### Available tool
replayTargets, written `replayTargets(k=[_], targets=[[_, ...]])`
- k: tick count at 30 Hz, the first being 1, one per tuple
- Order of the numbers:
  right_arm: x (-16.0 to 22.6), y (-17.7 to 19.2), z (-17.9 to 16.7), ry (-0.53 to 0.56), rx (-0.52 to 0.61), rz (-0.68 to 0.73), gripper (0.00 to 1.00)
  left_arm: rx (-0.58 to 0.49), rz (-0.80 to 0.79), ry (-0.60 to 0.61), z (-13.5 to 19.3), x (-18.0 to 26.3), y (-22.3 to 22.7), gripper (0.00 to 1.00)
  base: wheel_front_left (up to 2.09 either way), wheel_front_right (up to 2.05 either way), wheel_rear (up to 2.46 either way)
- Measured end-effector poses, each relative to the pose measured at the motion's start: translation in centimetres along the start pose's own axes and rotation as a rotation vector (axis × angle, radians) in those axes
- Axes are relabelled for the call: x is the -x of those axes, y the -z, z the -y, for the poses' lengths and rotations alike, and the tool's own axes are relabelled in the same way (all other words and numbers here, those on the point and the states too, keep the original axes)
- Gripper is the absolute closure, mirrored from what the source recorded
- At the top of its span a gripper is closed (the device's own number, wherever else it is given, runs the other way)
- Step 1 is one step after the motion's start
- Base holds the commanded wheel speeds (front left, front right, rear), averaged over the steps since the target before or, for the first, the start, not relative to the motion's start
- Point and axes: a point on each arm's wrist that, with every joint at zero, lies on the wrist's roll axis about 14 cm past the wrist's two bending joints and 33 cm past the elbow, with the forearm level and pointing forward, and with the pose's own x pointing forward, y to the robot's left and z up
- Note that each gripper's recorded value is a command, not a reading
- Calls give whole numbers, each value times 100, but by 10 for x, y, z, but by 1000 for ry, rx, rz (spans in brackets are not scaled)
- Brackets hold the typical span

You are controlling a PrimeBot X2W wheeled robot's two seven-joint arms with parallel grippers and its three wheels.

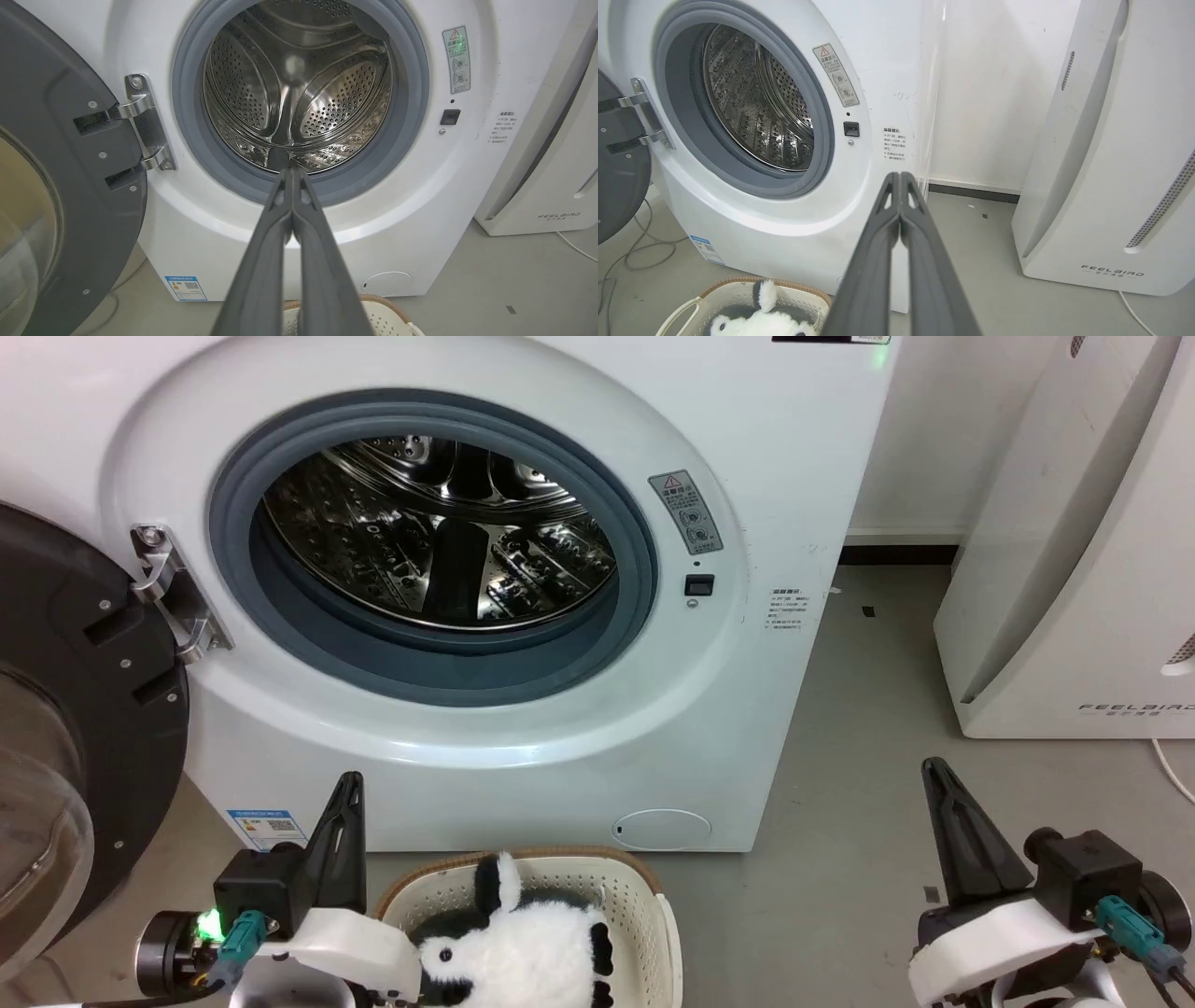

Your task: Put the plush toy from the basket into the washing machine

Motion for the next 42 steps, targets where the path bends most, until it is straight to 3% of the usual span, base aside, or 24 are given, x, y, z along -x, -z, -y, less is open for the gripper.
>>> replayTargets(k=[30, 31, 42], targets=[[5, 10, 6, 17, 45, -70, 100, -37, -43, -9, 1, 1, 3, 100, 0, 0, 0], [5, 9, 6, 17, 45, -69, 0, -37, -44, -9, 1, 1, 3, 0, 0, 0, 0], [4, 10, 7, 19, 41, -65, 0, -29, -48, -2, 3, 1, 6, 0, 0, 0, 0]])
